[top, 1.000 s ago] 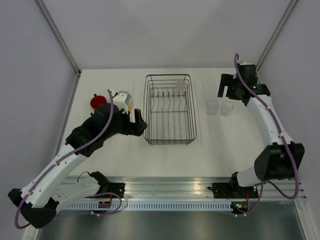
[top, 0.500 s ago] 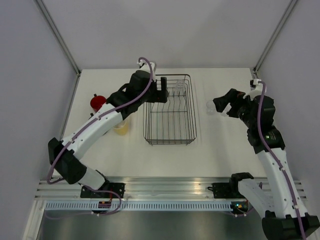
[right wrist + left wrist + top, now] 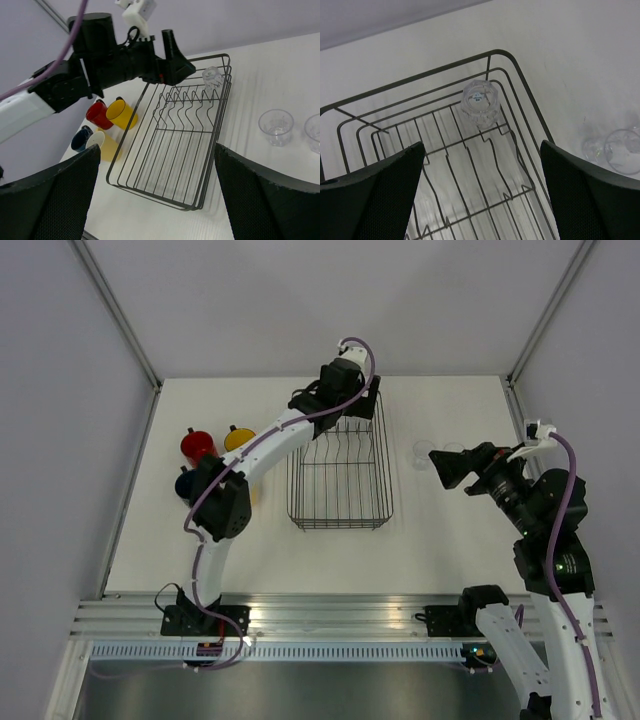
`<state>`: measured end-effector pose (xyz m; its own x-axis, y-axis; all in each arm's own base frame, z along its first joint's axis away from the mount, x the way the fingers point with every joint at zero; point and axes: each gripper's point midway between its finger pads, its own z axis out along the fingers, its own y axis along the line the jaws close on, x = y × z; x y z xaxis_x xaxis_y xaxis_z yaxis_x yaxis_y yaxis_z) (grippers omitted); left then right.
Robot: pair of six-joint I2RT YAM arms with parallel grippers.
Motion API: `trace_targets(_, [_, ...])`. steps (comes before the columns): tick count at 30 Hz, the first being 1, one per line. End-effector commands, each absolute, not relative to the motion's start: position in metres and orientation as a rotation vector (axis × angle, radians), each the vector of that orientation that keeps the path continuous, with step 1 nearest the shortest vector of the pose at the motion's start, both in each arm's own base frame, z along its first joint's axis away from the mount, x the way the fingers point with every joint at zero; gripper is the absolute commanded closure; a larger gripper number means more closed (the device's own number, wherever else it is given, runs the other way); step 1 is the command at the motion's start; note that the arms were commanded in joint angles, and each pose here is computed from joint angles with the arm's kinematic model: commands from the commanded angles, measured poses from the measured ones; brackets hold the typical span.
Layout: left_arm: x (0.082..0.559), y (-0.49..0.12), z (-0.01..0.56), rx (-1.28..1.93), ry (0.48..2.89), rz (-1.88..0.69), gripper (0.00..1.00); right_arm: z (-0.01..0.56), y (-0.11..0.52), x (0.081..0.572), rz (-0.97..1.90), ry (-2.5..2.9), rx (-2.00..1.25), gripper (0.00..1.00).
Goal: Unload the cups from the dish rack
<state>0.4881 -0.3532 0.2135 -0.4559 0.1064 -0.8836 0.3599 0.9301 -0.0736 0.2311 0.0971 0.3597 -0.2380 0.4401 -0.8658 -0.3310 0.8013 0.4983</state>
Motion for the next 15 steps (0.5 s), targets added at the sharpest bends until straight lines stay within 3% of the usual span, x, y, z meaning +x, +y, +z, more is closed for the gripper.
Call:
trace_targets(1, [0.516, -0.362, 0.230, 0.366, 1.931, -0.233, 0.00, 0.361, 0.105, 0.226, 0.776, 1.663, 0.067, 0.02])
trace_targets(15, [0.573, -0.379, 0.152, 0.383, 1.951, -0.191, 0.02, 0.356, 0.114, 0.224, 0.807, 1.686, 0.009, 0.02])
